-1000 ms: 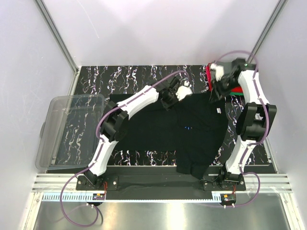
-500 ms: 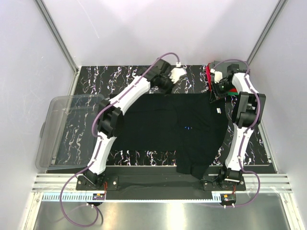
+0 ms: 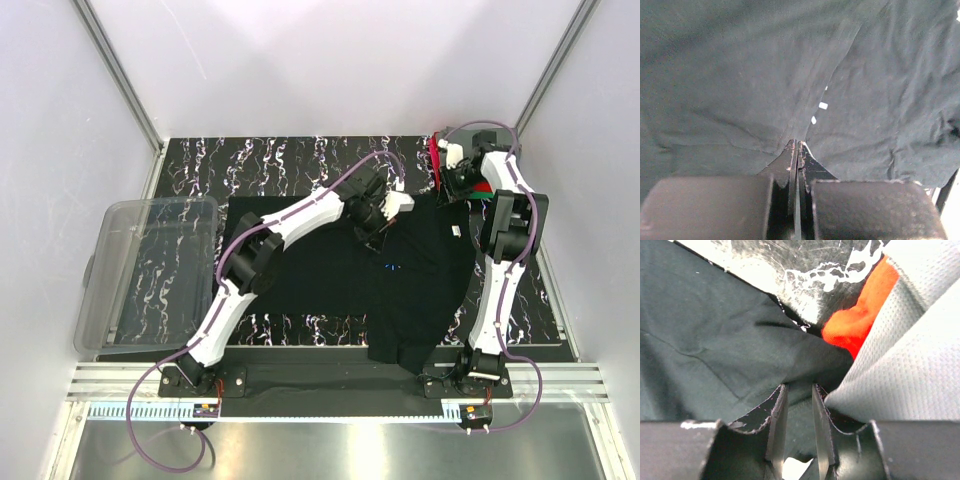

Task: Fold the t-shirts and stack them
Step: Fold the tshirt

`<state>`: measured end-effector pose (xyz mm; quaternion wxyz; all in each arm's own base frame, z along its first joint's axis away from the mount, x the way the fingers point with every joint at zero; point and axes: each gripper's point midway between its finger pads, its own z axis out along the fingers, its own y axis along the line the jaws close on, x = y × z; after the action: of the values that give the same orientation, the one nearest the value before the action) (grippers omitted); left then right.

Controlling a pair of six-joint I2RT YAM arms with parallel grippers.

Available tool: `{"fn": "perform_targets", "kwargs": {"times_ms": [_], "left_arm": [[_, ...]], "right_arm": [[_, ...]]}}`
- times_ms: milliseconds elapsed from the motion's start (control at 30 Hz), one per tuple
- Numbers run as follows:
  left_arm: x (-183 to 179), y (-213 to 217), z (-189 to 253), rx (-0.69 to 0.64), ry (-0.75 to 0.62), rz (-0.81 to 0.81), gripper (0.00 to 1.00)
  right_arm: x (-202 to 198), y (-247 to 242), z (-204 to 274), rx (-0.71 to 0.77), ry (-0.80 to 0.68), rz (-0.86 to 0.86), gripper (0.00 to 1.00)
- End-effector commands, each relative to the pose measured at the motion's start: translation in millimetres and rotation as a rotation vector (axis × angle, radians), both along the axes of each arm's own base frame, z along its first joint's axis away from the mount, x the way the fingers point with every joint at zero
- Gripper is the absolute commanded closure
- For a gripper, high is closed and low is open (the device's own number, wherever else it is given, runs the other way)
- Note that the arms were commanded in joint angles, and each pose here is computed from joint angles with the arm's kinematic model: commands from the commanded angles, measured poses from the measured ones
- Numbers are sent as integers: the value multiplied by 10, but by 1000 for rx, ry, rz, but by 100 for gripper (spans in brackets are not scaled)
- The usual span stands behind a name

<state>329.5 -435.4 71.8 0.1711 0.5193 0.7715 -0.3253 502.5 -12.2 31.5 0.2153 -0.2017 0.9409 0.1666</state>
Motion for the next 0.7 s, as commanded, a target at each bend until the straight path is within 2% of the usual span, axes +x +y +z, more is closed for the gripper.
{"fn": "perform_targets", "kwargs": {"times_ms": [0,200,400,500,600,667], "left_arm": [[-81,-58,11,-32,40,-11,100],[-183,103,-318,58,66,1,100],[-247,365,-546,158,66,27,100],[-255,445,-564,180,57,33,100],[-222,428,-388,156,23,32,100],[-212,344,-214,108,17,17,92]], "right_arm": [[148,-50,-4,-7,-44,2,68],[212,-52,-75,-2,-46,-9,67],[303,-186,-152,-69,-50,-37,66],[323,-252,-185,-105,-51,-38,65],[327,-259,-167,-110,-54,-37,65],[309,-248,-180,-104,-49,-36,64]]}}
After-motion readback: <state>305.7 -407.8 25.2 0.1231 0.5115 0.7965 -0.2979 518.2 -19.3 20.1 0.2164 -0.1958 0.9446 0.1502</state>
